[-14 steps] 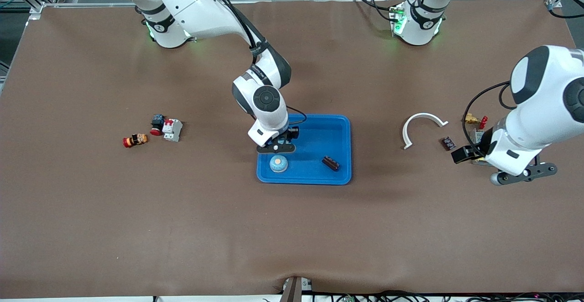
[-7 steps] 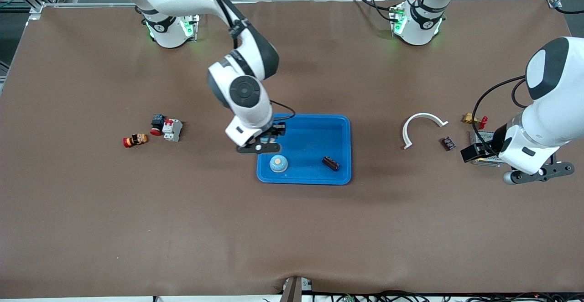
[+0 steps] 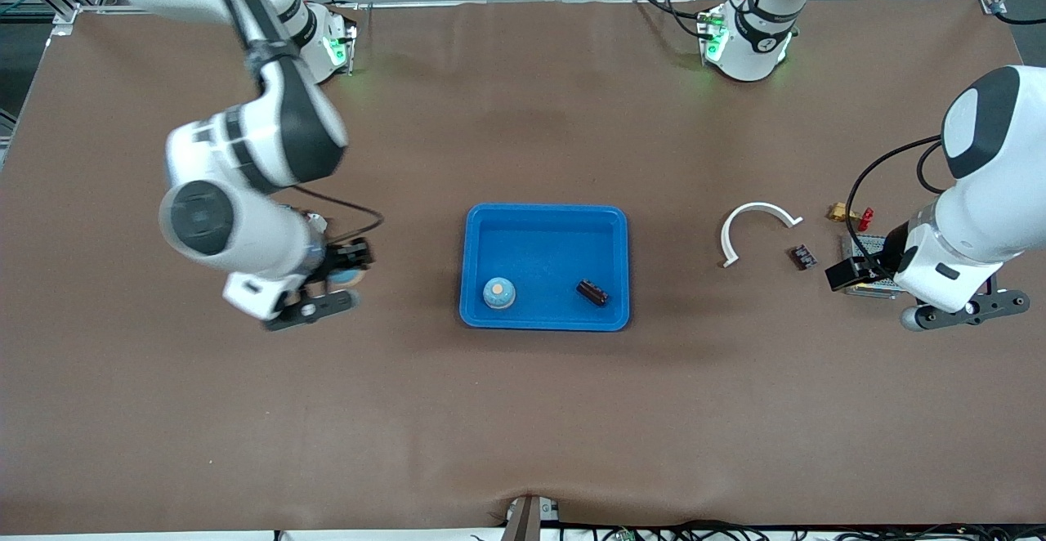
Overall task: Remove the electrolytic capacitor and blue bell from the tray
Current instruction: 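Lift the blue bell with the right gripper while the left gripper withdraws, then carry the bell toward the breaker while the left gripper returns to rest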
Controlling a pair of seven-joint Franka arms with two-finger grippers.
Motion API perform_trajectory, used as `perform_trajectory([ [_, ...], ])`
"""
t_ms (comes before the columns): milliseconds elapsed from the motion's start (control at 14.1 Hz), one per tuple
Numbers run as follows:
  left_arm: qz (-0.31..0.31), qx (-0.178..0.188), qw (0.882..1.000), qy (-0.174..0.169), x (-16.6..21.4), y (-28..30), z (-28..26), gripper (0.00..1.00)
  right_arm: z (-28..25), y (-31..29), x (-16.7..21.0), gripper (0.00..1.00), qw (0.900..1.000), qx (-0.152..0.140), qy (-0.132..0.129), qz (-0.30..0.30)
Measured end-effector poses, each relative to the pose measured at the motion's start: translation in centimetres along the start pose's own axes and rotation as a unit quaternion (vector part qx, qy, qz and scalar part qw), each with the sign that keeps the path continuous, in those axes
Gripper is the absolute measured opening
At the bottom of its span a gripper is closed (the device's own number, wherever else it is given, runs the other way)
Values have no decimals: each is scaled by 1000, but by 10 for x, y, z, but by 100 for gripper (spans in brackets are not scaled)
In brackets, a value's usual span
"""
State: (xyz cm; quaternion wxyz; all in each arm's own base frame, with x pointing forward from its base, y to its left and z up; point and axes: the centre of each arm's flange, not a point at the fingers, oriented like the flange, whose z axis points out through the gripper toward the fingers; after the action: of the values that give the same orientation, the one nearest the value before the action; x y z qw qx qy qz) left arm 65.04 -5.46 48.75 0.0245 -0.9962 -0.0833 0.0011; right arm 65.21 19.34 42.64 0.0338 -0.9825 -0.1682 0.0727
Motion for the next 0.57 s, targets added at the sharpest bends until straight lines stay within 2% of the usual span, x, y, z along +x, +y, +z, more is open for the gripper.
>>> perform_trajectory([
  [212,-1,0,1000,2,1,-1,-5,100,-4,91,-11,66,997,8,3,-75],
  [567,-2,3,1000,-5,-1,-2,-9,100,25,185,-25,66,987,14,-11,-160],
])
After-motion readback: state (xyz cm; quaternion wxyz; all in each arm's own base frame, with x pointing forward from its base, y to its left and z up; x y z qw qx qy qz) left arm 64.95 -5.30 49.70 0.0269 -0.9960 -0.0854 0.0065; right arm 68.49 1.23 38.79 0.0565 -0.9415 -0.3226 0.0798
